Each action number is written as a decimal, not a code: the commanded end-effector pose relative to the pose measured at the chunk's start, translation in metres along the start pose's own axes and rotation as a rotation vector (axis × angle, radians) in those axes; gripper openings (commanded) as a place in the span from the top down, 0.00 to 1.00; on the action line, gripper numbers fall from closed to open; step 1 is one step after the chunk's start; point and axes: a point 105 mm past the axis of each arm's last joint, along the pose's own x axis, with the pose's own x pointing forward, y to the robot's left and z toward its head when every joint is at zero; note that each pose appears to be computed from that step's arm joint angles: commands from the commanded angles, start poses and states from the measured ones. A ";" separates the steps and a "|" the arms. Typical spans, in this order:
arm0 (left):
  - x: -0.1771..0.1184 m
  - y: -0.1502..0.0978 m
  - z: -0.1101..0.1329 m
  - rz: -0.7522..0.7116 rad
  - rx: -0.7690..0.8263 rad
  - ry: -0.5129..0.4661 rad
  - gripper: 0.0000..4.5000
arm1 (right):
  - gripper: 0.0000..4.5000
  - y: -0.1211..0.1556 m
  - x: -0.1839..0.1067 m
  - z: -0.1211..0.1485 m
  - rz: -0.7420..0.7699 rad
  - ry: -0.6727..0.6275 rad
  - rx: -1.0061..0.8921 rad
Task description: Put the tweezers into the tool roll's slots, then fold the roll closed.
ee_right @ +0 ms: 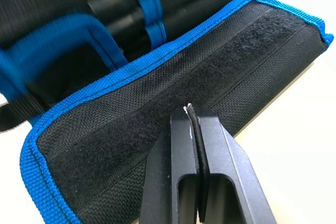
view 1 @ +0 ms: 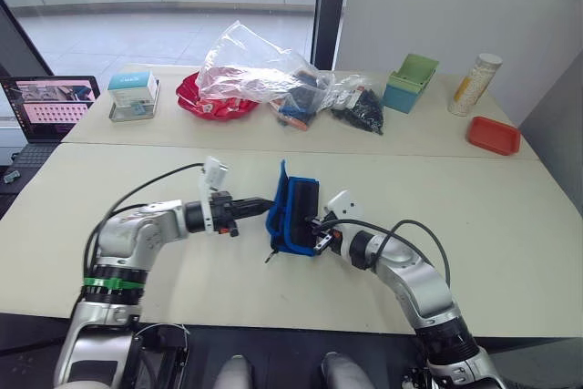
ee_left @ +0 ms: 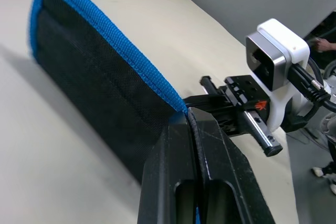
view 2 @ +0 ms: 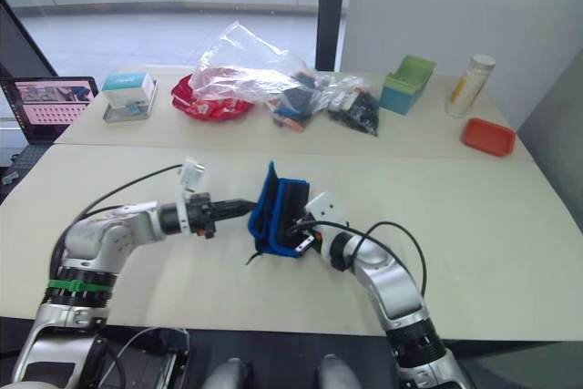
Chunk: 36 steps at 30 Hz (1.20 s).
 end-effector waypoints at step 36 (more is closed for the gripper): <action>0.039 0.008 -0.050 0.093 0.066 0.147 1.00 | 1.00 -0.038 0.007 -0.038 0.078 0.435 -0.172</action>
